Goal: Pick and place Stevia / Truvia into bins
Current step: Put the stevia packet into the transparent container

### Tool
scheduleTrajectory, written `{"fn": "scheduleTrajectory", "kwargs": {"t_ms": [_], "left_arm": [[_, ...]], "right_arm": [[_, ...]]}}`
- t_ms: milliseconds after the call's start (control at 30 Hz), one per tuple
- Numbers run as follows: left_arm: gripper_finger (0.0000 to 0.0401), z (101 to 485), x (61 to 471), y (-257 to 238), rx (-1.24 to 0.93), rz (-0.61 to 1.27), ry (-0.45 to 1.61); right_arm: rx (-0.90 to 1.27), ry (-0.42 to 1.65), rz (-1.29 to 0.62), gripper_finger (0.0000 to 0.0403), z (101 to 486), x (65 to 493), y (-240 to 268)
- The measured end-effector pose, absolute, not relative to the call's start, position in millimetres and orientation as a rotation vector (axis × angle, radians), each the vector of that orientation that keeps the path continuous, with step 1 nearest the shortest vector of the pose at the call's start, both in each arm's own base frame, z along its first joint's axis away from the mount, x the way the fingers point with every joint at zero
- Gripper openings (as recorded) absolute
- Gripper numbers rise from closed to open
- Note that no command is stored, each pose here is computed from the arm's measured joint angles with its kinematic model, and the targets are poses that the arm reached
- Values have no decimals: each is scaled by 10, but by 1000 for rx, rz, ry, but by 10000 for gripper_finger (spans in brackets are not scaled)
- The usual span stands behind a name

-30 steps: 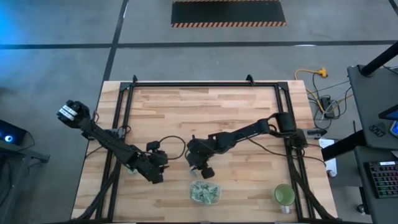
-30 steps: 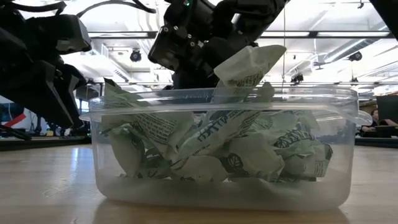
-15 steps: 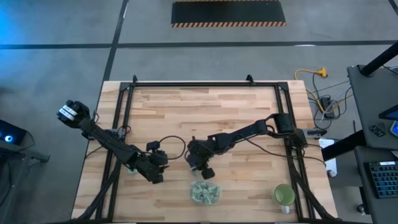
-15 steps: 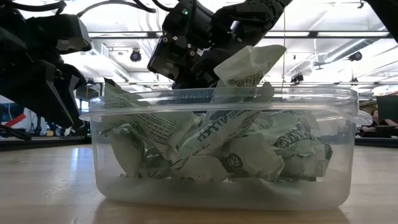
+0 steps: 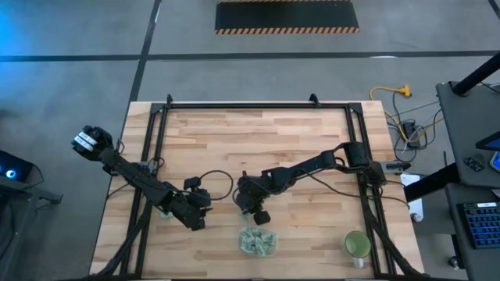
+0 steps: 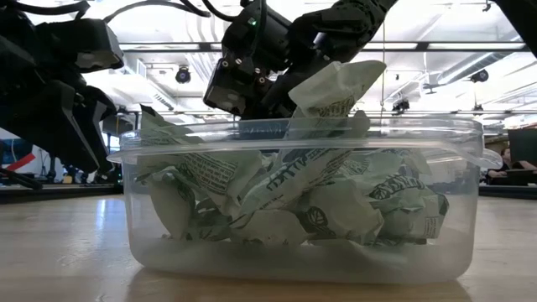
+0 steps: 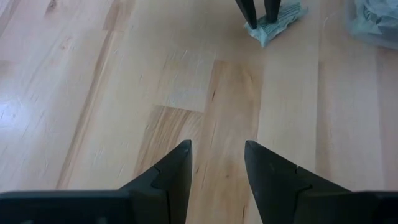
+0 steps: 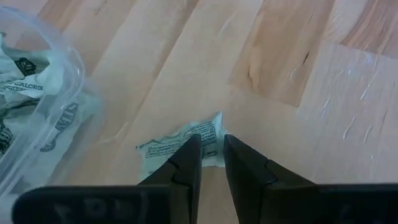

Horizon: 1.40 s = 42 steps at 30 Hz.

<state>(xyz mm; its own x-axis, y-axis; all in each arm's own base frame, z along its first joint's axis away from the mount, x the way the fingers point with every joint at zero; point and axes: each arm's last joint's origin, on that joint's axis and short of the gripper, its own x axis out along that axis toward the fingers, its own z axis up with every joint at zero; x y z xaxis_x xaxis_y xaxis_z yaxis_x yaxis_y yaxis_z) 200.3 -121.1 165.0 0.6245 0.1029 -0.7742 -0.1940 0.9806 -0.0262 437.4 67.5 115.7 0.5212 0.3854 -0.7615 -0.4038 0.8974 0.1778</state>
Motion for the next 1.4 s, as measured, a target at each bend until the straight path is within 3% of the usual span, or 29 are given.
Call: {"fn": "scheduleTrajectory", "kwargs": {"t_ms": [267,500,933,1400], "left_arm": [[132,1663,2013,-1218,-118,167,872],[132,1663,2013,-1219,-118,167,872],[132,1663,2013,-1220,-118,166,872],[132,1672,2026,-1226,-127,161,858]], "right_arm": [[-32,909,473,12,1150,4368,673],[-41,889,469,9,1207,4399,657],[-79,816,478,8,1809,4292,593],[-109,834,750,9,1823,4027,1305]]}}
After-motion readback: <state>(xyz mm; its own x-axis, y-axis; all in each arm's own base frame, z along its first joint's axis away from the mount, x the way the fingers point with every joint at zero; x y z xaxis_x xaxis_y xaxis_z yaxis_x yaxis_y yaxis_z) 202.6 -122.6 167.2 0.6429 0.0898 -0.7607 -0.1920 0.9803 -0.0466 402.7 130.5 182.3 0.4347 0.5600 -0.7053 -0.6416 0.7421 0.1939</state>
